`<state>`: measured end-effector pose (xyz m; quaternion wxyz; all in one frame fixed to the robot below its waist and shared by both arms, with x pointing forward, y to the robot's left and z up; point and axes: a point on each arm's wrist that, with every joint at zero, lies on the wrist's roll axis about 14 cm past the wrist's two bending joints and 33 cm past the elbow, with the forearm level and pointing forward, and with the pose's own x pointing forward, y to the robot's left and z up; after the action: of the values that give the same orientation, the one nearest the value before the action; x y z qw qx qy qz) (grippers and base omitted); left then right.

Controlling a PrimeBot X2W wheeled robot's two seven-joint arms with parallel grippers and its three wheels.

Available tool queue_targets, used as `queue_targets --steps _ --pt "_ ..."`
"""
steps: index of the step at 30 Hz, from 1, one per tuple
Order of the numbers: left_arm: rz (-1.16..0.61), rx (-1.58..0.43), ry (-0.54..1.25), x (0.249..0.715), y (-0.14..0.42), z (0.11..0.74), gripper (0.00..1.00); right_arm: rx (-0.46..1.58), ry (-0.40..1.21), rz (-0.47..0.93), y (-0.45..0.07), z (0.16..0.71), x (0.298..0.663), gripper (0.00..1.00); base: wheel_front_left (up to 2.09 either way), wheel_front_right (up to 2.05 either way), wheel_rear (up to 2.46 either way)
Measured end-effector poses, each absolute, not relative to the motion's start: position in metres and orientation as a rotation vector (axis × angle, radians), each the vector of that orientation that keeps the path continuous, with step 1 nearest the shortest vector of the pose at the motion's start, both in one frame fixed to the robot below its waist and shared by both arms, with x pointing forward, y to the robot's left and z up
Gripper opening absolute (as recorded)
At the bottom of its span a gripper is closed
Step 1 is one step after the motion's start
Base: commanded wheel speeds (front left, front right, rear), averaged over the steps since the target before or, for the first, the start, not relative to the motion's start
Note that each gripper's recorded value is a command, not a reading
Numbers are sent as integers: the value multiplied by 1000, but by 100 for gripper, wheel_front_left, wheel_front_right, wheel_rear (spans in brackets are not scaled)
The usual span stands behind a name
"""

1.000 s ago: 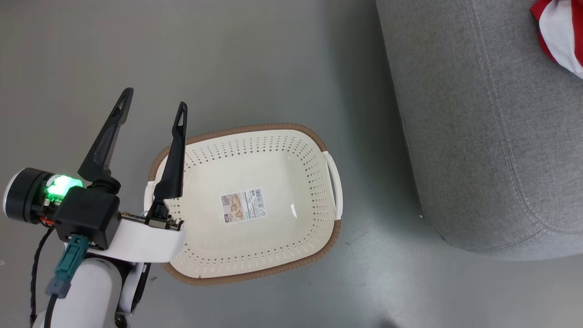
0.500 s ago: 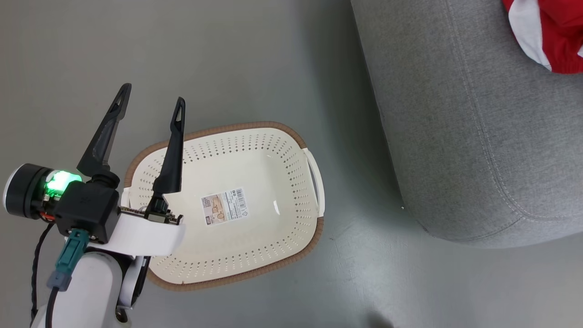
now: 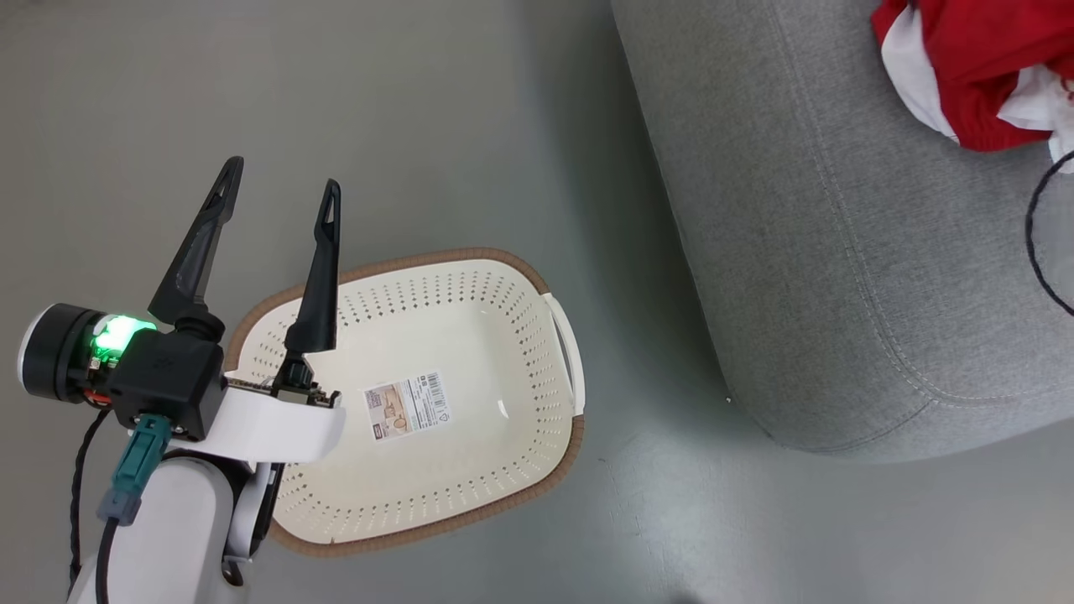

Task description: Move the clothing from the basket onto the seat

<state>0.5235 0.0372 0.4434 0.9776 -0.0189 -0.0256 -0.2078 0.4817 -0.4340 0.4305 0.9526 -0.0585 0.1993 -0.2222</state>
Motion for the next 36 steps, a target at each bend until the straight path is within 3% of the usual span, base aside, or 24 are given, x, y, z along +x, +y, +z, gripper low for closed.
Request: queue_targets --steps 10,30,36 --pt "-397 -70 -72 522 35 458 100 -134 408 -415 -425 435 466 100 0 0 0" --pt "-284 -81 -90 502 61 484 100 -210 176 -267 -386 503 470 100 0 0 0" --pt "-194 -67 -65 486 87 483 100 -190 92 -169 -346 517 477 100 0 0 0"
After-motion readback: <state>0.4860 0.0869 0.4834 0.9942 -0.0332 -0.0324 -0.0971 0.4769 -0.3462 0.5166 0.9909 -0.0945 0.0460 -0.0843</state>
